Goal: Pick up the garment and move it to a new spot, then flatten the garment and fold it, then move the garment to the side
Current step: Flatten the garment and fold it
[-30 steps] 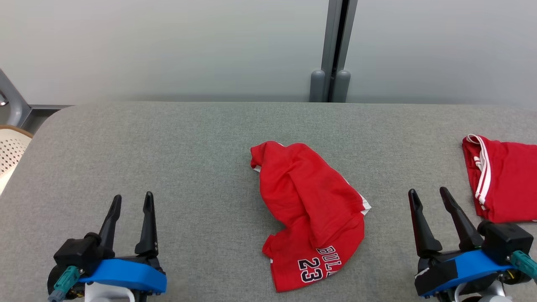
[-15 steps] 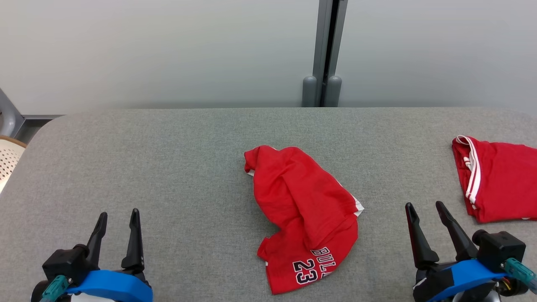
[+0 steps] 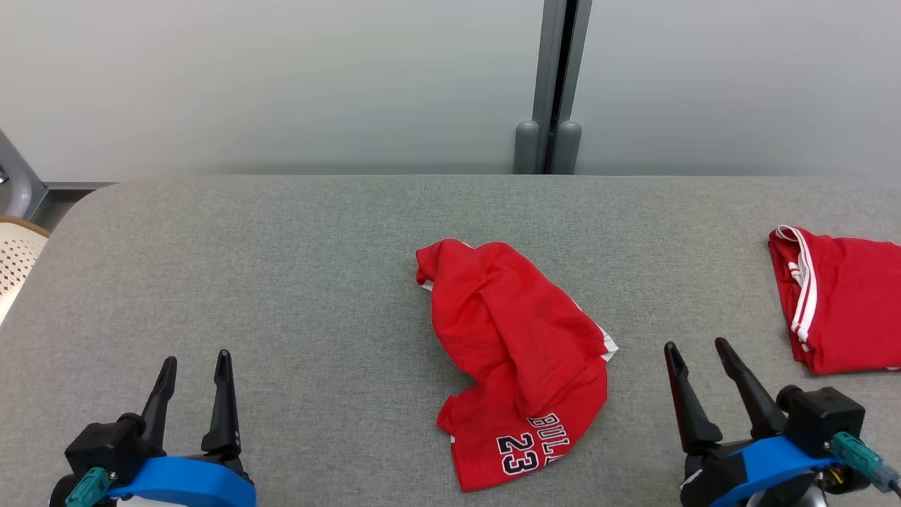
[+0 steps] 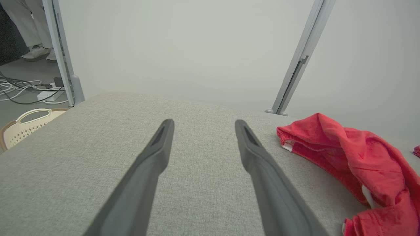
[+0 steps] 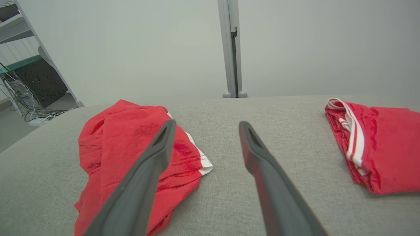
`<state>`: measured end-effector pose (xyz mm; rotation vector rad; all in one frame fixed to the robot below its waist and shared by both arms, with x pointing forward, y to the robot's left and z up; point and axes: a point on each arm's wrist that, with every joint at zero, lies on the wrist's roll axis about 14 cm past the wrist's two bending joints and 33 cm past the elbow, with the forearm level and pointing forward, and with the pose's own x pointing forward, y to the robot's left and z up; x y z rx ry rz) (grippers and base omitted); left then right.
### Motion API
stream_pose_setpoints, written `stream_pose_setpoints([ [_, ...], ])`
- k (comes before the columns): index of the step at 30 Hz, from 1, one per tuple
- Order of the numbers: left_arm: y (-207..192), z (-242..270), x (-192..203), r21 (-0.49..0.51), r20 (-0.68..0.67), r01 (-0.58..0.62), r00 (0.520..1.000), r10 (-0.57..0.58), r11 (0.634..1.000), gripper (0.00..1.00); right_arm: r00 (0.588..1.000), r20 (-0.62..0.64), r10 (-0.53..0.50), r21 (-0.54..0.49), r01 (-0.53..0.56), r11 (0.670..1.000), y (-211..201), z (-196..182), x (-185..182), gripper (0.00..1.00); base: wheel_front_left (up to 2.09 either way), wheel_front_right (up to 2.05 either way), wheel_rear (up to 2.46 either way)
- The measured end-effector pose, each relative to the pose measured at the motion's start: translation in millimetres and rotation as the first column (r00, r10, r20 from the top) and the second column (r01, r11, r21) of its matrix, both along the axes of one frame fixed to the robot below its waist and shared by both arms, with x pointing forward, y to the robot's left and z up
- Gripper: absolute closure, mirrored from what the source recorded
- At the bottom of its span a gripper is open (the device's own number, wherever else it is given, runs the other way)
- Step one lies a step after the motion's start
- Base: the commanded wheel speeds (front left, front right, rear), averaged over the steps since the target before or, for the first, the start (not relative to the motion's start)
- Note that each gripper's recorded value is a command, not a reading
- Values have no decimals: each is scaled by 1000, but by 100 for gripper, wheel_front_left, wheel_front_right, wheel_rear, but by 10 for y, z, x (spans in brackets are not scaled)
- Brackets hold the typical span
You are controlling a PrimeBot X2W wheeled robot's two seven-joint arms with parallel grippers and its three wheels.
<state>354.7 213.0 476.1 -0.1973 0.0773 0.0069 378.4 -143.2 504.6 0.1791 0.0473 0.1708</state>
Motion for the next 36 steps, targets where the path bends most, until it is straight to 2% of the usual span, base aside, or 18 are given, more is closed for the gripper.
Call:
stream_pose_setpoints([
  [3,17,9,0,2,1,-6,1000,6,1000,0,999,-16,48,-5,-48,999,158,-39,0,0,0,0,0],
  [7,33,22,3,7,2,-10,1000,10,1000,0,983,-85,162,15,-161,987,532,-202,-64,0,0,0,0],
  [13,40,23,44,11,-1,-11,1000,11,1000,0,918,-259,300,79,-290,954,971,-618,-184,0,0,0,0],
  [17,52,23,64,18,-2,-14,1000,14,1000,0,880,-306,364,117,-345,931,1185,-724,-170,0,0,0,0],
  [23,70,25,86,25,-4,-19,1000,19,1000,0,859,-315,403,130,-381,915,1329,-768,-81,0,0,0,0],
  [31,61,21,66,25,-6,-17,1000,17,1000,0,869,-298,394,116,-377,919,1330,-771,52,0,0,0,0],
  [36,56,23,51,25,-6,-16,1000,16,1000,0,880,-307,362,61,-361,931,1231,-815,154,0,0,0,0],
])
